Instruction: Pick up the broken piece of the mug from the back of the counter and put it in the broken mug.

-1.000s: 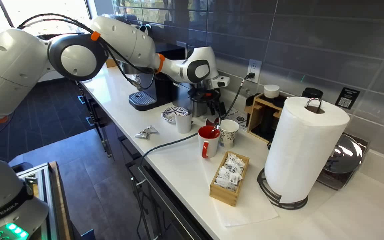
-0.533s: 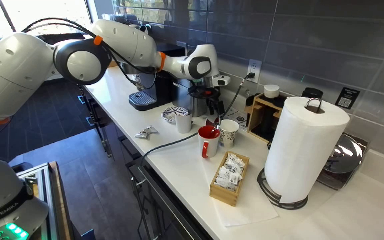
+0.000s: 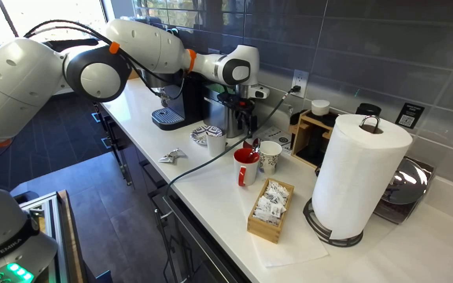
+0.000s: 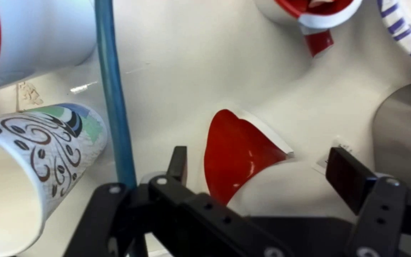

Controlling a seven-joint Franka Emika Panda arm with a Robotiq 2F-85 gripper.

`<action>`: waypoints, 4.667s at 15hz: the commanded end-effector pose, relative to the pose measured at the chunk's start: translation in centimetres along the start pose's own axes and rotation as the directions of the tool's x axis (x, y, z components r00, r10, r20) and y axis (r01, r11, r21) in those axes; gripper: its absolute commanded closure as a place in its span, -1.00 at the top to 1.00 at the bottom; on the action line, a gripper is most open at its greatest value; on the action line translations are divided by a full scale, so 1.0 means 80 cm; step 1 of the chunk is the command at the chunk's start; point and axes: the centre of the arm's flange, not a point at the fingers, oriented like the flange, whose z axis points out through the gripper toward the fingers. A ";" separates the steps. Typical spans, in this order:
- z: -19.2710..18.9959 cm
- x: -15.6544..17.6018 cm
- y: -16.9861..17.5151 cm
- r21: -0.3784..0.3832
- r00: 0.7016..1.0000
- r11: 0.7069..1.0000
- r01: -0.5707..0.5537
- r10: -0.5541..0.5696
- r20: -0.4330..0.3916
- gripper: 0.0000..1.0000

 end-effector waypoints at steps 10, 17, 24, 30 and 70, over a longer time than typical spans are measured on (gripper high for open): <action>-0.026 -0.011 0.001 0.208 0.936 0.913 0.351 -0.340 -0.089 1.00; 0.004 -0.007 -0.011 0.128 0.773 0.763 0.634 -0.620 -0.134 1.00; 0.053 0.011 -0.012 -0.063 0.861 0.867 0.494 -0.498 -0.101 1.00; 0.066 0.022 -0.002 -0.126 0.948 0.948 0.291 -0.304 -0.097 1.00; 0.062 0.052 -0.016 -0.049 0.989 0.990 0.129 -0.132 -0.065 1.00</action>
